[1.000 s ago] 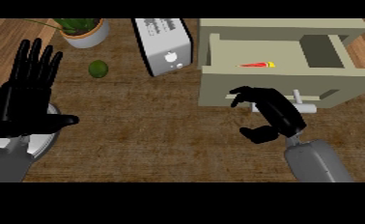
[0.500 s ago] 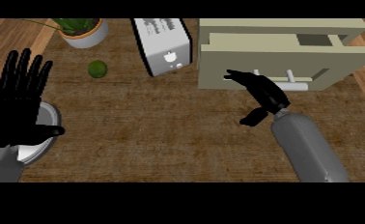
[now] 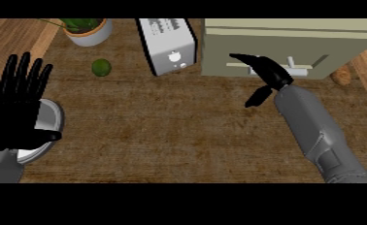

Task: Pick up the cup, place it into the drawer and close the drawer

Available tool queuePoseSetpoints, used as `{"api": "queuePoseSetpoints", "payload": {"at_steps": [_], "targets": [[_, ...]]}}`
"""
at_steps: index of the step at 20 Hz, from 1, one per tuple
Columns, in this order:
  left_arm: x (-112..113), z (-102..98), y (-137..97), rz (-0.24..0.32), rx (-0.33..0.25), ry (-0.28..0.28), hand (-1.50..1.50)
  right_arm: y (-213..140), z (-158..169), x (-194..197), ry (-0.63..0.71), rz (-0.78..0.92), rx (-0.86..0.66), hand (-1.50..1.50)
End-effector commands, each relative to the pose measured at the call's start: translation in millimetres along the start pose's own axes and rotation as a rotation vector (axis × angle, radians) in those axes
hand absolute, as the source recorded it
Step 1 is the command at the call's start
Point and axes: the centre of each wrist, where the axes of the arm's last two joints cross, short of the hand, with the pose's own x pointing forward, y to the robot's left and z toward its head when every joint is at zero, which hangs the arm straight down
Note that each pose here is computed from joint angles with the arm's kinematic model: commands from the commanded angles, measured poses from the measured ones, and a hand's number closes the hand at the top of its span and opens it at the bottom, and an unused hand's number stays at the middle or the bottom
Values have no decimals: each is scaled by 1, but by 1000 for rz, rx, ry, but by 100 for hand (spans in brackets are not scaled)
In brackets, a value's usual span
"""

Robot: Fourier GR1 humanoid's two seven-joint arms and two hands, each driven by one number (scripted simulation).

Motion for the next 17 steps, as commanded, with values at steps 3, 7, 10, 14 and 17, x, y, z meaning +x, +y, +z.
{"api": "queuePoseSetpoints", "payload": {"at_steps": [3,7,10,14,17], "targets": [[-13,-1,-11,4,-25,5,-150,-24,-4,-11,28,-17,1,-150],[-5,-2,3,6,-42,5,-150,-47,2,-19,57,-4,-7,-150],[-19,10,-2,1,-51,12,-150,-61,17,-34,60,-13,-21,-150],[-6,-12,-5,-13,-56,5,-150,-70,0,-17,45,-28,-36,-150],[-13,-10,-6,-12,-44,-4,-150,-76,4,-20,67,-21,-12,-150]]}}
